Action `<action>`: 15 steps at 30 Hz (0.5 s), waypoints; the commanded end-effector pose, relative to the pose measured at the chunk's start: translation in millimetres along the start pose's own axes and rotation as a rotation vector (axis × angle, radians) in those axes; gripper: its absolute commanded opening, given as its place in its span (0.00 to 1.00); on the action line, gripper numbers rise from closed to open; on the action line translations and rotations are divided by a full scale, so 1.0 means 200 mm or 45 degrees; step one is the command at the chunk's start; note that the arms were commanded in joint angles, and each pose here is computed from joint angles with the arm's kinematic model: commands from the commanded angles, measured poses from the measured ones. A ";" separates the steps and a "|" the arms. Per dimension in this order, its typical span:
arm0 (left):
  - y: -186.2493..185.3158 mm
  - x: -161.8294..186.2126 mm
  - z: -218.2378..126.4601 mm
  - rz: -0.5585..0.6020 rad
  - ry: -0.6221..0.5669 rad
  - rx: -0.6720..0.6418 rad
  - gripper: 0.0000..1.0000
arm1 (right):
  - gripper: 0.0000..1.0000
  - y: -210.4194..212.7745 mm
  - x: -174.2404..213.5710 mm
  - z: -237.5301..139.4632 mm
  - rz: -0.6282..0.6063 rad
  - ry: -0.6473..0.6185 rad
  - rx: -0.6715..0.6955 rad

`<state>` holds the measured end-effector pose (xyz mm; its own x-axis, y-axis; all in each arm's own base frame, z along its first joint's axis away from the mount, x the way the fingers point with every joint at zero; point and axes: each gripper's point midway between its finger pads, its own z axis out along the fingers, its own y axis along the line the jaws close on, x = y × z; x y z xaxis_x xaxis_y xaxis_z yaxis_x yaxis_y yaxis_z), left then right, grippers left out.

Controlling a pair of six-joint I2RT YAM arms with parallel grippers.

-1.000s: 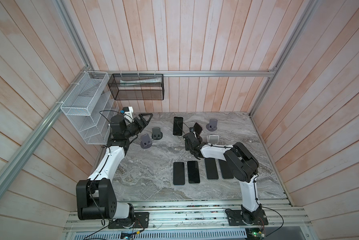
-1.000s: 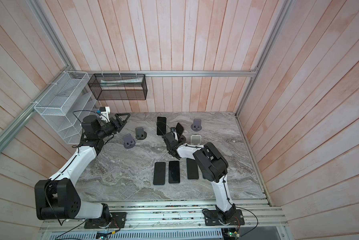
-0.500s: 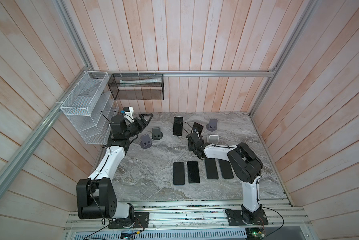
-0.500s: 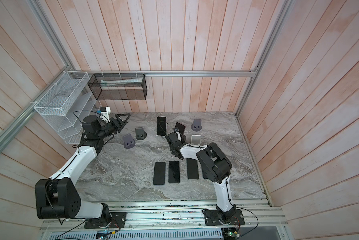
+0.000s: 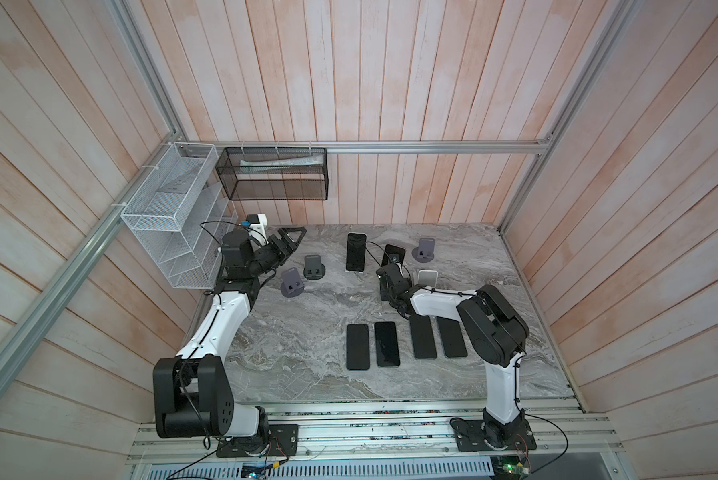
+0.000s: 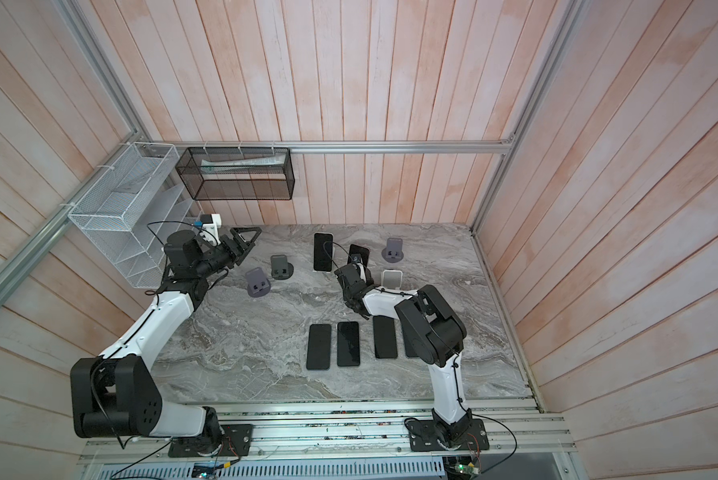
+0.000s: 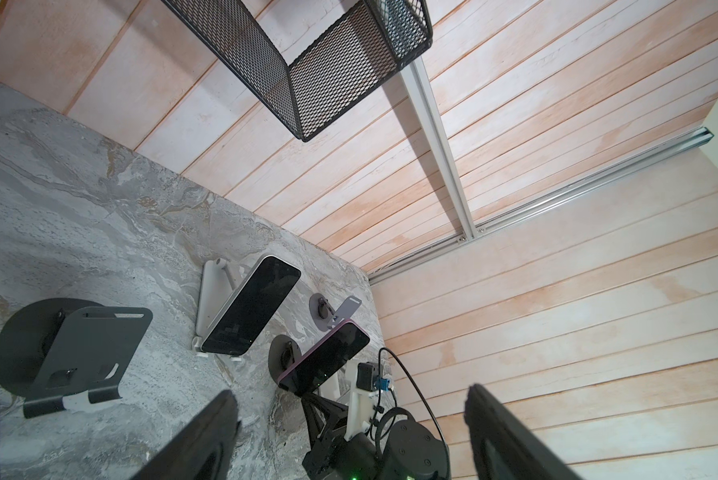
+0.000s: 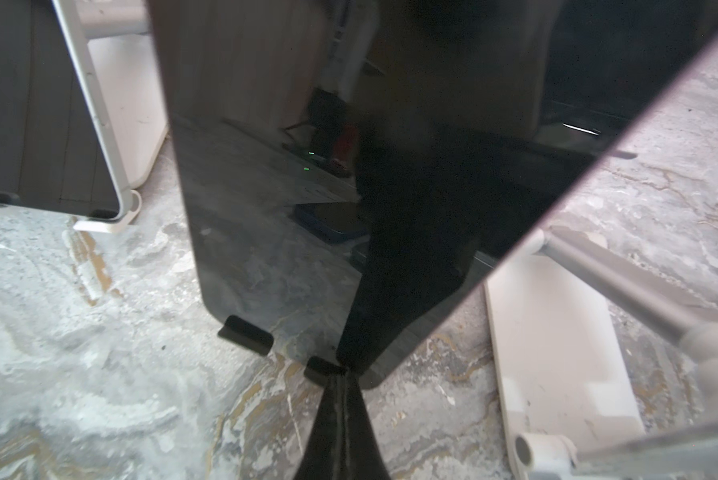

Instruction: Remove the phone from the phone stand

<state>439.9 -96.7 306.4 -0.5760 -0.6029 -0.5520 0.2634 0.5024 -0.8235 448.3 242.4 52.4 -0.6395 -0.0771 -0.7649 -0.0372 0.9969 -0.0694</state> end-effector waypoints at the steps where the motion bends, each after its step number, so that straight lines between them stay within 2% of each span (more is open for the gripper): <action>1: 0.03 0.01 0.01 -0.005 0.004 0.005 0.87 | 0.00 -0.06 -0.02 -0.02 -0.010 -0.012 0.034; 15: 0.02 0.02 0.01 0.002 0.011 0.007 0.87 | 0.00 -0.08 -0.08 -0.06 -0.004 -0.023 0.013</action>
<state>440.1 -96.7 305.4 -0.5771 -0.6028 -0.5510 0.2618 0.5026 -0.8240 452.7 232.9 57.0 -0.6368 -0.0832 -0.7665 -0.0310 0.9961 -0.0824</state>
